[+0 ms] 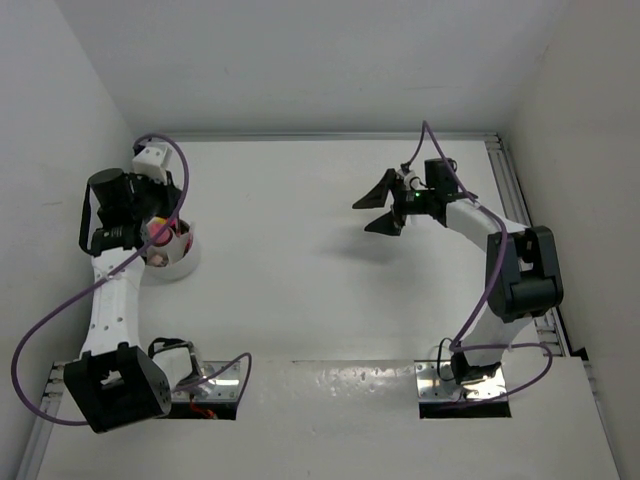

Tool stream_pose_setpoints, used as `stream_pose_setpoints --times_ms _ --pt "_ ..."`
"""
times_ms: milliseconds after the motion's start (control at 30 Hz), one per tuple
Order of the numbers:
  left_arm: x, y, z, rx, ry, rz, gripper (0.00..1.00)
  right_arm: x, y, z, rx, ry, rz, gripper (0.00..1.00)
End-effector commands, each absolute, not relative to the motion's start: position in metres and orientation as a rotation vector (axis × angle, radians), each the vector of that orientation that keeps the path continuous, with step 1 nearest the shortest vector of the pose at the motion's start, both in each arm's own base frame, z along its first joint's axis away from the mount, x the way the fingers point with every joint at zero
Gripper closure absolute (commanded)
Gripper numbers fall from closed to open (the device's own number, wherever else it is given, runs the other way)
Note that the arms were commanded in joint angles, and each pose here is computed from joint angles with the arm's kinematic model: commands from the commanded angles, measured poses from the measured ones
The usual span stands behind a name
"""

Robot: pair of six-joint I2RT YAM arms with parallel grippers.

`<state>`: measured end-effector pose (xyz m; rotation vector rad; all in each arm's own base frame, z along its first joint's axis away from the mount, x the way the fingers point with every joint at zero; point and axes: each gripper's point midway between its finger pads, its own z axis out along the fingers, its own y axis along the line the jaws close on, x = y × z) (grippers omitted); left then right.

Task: Sort the stationery into containers
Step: Place the pen in the storage box, then pick up the pen from the center of the board.

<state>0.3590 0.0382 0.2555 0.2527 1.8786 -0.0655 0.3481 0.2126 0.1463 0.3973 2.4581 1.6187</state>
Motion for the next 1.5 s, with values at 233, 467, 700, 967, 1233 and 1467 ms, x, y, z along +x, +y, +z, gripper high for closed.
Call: stream_pose_setpoints --times_ms 233,467,700,967,1233,1467 --pt "0.346 0.046 0.232 0.293 1.92 -0.079 1.0 0.367 0.199 0.149 0.393 2.405 1.595 0.17" --pt "0.345 0.057 0.211 0.311 1.967 -0.105 0.95 0.368 0.192 0.144 0.388 2.423 1.545 0.17" --pt "0.341 0.048 0.213 0.388 1.944 -0.195 0.57 0.379 0.165 0.128 0.258 2.519 1.227 0.22" --pt "0.346 0.03 0.253 0.559 1.809 -0.226 0.42 0.422 0.088 0.111 0.021 2.537 0.584 0.33" --pt "0.348 -0.005 0.283 0.767 1.694 -0.171 0.42 0.465 0.023 0.063 -0.12 2.634 0.055 0.53" --pt "0.34 -0.022 0.278 0.827 1.677 -0.152 0.41 0.504 0.02 0.041 -0.094 2.654 0.003 0.59"
